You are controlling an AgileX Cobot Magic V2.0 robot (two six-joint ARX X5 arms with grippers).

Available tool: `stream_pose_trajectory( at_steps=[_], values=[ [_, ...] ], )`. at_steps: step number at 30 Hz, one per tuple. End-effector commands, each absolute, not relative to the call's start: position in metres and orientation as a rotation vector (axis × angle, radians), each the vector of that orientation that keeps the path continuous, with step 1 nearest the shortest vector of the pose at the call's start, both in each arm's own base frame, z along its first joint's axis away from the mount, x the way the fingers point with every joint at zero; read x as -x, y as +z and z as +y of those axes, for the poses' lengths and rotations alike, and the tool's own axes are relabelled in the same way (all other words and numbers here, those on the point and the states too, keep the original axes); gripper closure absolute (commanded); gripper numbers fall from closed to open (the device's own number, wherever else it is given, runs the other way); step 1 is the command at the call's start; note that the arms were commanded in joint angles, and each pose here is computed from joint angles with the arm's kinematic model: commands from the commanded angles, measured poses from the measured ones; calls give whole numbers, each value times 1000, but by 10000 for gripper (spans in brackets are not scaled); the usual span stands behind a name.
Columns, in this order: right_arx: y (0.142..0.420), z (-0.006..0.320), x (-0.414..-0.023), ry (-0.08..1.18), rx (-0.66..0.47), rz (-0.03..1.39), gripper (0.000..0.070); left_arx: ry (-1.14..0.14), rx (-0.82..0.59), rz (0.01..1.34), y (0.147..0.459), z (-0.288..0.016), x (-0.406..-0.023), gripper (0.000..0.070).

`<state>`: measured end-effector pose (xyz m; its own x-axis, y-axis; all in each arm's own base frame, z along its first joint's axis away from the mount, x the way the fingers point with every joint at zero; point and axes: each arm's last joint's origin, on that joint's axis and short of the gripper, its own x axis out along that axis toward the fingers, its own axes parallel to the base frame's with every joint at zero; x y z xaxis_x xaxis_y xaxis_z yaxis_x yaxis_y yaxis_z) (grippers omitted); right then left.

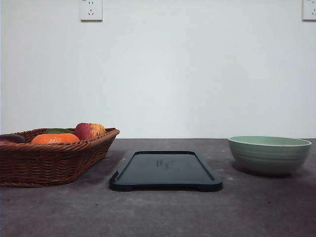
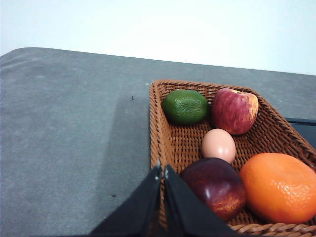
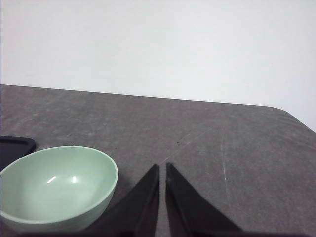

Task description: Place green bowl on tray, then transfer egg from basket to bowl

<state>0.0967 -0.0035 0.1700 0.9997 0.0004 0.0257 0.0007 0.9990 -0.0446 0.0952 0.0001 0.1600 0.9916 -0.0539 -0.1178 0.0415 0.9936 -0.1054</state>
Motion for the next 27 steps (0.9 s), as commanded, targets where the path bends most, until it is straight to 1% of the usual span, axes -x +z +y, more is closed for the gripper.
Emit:
stream_pose_trajectory(
  at_steps=[1,4,9,11,15,19,21,23,25,27],
  values=[
    [170,-3,-97,2,28,-32,685,-48,104,127,155,0,-96,700],
    [170,-3,-97,2,27,-34,684,-46,138,128,155,0,-96,700],
    [170,-3,-97,5,18,-34,685,-32,364,133,155,0,-96,700],
    [170,-3,-97,6,-33,-35,685,-26,454,135,155,0,-96,700],
    [172,-3,-97,10,-229,-60,685,-17,588,136,155,0,-96,700],
    [178,-3,-96,26,-366,-110,686,-10,736,129,156,0,-96,700],
    [182,-3,-96,41,-404,-149,687,-21,759,99,160,0,-97,700],
    [186,-3,-95,60,-415,-197,691,-47,747,34,166,0,-97,700],
    [191,-2,-94,86,-409,-237,691,-74,710,-39,173,0,-97,700],
    [194,-2,-93,99,-380,-265,692,-97,642,-123,182,0,-96,700]
  ],
)
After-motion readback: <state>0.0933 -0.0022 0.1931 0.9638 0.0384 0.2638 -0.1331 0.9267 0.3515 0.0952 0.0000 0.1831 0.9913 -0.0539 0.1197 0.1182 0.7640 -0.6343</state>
